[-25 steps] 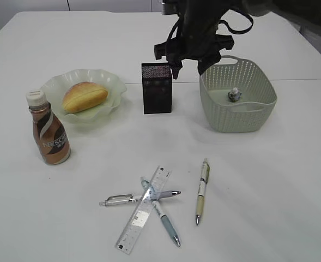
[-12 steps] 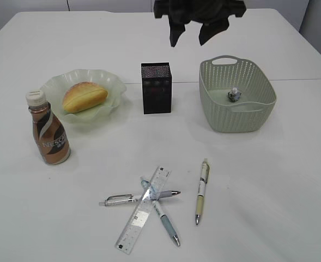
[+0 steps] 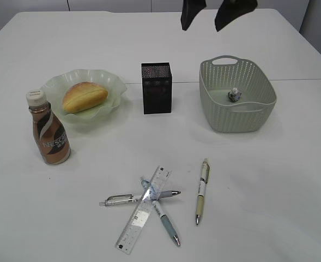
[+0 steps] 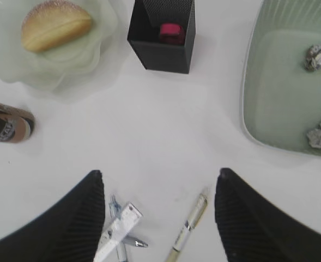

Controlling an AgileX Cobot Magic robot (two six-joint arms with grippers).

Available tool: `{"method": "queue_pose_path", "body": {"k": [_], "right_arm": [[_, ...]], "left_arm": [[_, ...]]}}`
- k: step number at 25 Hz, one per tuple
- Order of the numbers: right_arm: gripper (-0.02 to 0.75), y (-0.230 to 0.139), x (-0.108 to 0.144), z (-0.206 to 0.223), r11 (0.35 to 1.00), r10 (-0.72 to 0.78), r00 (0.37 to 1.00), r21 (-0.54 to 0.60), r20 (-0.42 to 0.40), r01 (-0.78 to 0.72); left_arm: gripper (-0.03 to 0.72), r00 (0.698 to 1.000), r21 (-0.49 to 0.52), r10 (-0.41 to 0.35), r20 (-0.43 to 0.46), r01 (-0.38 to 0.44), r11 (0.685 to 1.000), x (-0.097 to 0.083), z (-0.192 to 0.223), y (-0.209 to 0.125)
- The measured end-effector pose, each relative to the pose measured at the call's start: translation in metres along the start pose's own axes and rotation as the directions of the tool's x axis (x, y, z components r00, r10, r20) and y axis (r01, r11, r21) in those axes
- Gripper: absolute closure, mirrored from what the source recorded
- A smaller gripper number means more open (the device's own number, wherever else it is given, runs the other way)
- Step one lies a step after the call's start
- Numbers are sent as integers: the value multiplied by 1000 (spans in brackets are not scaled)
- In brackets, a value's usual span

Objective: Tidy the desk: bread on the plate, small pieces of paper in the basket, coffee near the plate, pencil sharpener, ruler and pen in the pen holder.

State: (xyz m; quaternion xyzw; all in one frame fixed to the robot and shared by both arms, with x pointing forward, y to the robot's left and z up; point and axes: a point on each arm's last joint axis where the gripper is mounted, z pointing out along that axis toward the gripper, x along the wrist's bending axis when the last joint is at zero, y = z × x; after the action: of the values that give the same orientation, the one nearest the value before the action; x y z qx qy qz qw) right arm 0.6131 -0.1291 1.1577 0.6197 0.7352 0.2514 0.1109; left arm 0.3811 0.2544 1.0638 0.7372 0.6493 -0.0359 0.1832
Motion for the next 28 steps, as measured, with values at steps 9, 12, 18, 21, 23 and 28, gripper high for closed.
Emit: {"method": "queue_pose_path", "body": {"k": [9, 12, 18, 21, 23, 28], "right_arm": [[239, -55, -14, -15, 992, -26, 999, 125, 33, 21], [239, -72, -19, -30, 991, -38, 999, 132, 33, 34], [239, -107, -32, -53, 989, -68, 995, 138, 75, 58], [239, -127, -38, -49, 981, -77, 992, 185, 95, 59], [239, -140, -42, -37, 968, -82, 991, 245, 106, 54], [244, -166, -49, -14, 933, -104, 987, 357, 123, 54]], "left_arm": [[255, 966, 37, 255, 36, -256, 966, -46, -1, 48], [255, 934, 72, 356, -8, -355, 932, -73, 7, 64], [255, 889, 144, 441, -122, -424, 894, -115, 41, 91], [255, 878, 189, 459, -136, -431, 882, -129, 64, 102], [255, 875, 205, 465, -136, -434, 877, -137, 81, 109], [255, 873, 175, 467, -139, -442, 880, -148, 112, 131]]}}
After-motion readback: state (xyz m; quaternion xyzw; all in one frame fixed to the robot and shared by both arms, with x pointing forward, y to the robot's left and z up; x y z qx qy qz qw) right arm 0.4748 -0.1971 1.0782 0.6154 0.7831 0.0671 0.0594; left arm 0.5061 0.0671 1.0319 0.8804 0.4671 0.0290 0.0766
